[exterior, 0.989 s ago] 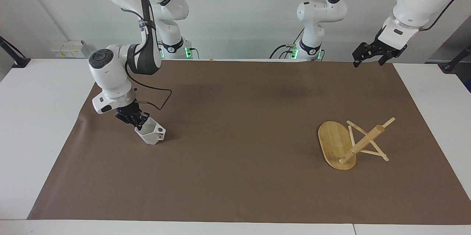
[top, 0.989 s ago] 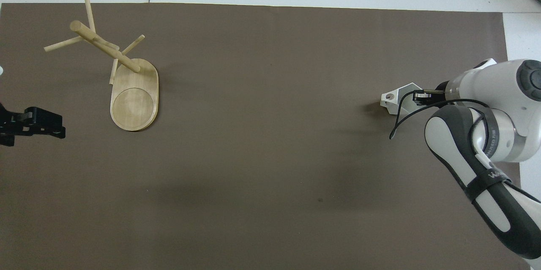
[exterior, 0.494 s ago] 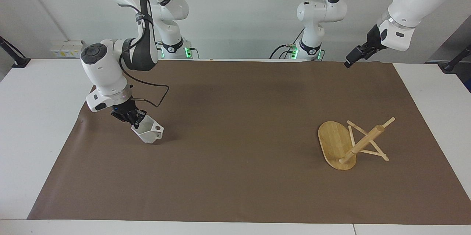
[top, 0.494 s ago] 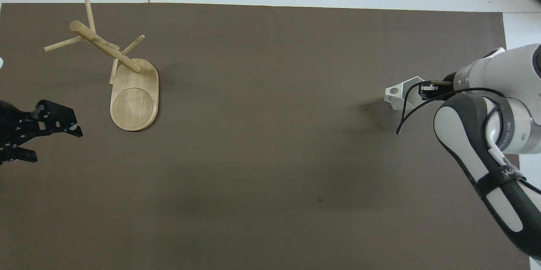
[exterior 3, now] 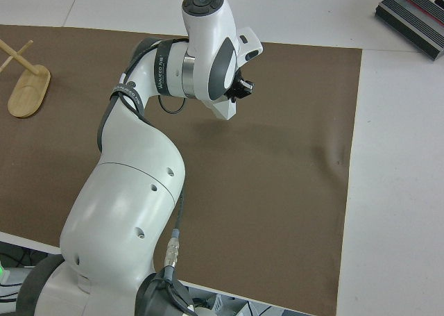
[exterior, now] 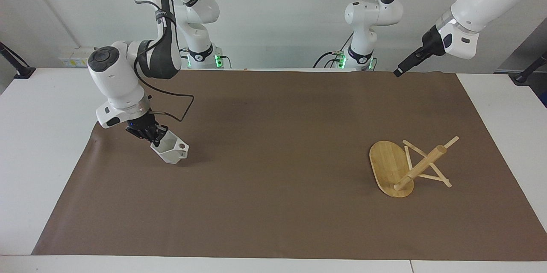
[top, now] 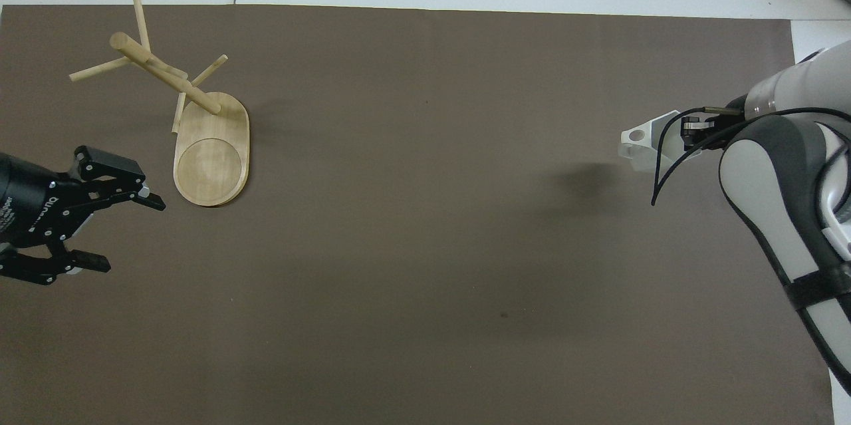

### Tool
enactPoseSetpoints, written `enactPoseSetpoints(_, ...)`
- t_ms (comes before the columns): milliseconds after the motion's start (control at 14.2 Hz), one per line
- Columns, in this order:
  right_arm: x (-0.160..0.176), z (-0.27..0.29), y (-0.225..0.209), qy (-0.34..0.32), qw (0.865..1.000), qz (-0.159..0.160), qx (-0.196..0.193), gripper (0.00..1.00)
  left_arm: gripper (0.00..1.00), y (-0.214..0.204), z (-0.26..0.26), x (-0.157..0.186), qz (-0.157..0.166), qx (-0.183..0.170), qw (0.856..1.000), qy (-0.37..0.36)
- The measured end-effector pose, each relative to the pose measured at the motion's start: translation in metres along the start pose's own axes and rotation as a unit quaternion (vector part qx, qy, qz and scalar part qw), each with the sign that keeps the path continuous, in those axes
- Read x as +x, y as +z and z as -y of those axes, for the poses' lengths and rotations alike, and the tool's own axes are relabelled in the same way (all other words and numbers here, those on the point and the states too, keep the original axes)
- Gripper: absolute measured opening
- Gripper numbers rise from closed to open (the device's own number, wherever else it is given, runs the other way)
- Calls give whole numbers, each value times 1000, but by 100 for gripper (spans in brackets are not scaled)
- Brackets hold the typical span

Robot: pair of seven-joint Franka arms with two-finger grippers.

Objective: Hang cup on rack
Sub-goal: 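Lift the mug with the right gripper while the left gripper advances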

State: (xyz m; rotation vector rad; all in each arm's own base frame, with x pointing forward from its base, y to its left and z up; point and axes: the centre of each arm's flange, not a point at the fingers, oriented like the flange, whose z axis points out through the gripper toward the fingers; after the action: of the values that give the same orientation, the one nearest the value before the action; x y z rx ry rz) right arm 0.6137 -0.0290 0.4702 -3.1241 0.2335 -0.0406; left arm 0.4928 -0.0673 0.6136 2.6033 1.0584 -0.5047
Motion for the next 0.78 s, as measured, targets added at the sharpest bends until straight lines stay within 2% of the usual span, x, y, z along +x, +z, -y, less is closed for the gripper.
enactPoseSetpoints(212, -5, 0, -31, 0, 1000, 9, -1, 4, 100, 9, -4, -9, 53, -31, 996, -60)
enactPoseSetpoints(424, -12, -1, -59, 0, 1000, 13, -2, 4, 100, 14, -6, -16, 92, -49, 990, -96)
enactPoseSetpoints(777, -25, -1, -94, 0, 1000, -5, 0, 4, 100, 30, -4, -4, 147, -81, 978, -126)
